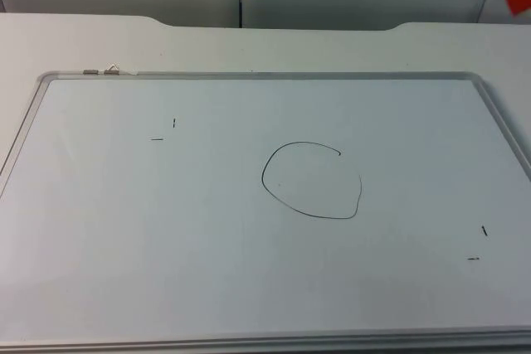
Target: Pick up one cube with the left hand and another cube with the right hand. First place the cube in the right hand at the target position, then stack the cube in the left hand on top.
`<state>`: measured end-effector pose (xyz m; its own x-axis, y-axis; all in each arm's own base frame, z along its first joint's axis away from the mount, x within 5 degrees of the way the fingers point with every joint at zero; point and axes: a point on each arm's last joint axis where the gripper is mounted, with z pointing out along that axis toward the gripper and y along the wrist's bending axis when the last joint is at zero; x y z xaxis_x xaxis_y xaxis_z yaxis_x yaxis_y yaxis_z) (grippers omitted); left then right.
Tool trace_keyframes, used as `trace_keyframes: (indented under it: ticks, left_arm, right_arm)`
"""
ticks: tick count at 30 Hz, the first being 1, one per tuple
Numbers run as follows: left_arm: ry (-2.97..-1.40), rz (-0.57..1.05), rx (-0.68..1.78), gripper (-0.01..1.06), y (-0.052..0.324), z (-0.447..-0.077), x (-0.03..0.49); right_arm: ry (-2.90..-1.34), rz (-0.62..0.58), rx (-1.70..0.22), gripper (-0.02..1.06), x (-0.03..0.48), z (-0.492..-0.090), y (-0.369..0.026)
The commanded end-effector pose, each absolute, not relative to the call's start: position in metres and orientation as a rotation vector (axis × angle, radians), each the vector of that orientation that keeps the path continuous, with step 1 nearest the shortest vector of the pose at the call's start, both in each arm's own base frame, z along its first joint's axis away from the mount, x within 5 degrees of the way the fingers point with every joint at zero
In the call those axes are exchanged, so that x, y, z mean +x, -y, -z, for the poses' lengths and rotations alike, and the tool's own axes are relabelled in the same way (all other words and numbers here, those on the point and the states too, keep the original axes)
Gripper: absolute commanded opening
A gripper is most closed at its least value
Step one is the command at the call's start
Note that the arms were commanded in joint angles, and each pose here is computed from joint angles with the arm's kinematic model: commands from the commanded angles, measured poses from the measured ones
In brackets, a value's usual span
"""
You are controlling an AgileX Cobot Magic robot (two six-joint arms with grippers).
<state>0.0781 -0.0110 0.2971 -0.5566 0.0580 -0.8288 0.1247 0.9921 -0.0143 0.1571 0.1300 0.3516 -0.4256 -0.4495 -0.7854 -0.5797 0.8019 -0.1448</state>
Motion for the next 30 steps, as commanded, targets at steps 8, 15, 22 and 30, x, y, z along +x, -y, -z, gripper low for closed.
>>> trace_keyframes:
  ticks: [8, 15, 22, 30]
  left_arm:
    - [-2.127, 0.101, 0.134, 0.0, 0.012, -0.3, 0.078]
    - [-2.127, 0.101, 0.134, 0.0, 0.012, -0.3, 0.078]
    - [-2.125, 0.101, 0.134, 0.0, 0.012, -0.3, 0.078]
    - [-2.125, 0.101, 0.134, 0.0, 0.012, -0.3, 0.078]
  right_arm:
    - [-2.114, -0.143, -0.746, 0.0, 0.148, -0.325, -0.135]
    - [-2.124, -0.119, -0.754, 0.0, 0.157, -0.316, -0.145]
    - [-2.221, -0.073, -0.757, 0.0, 0.187, -0.295, -0.18]
    - [-2.299, -0.018, -0.685, 0.0, 0.251, -0.282, -0.218]
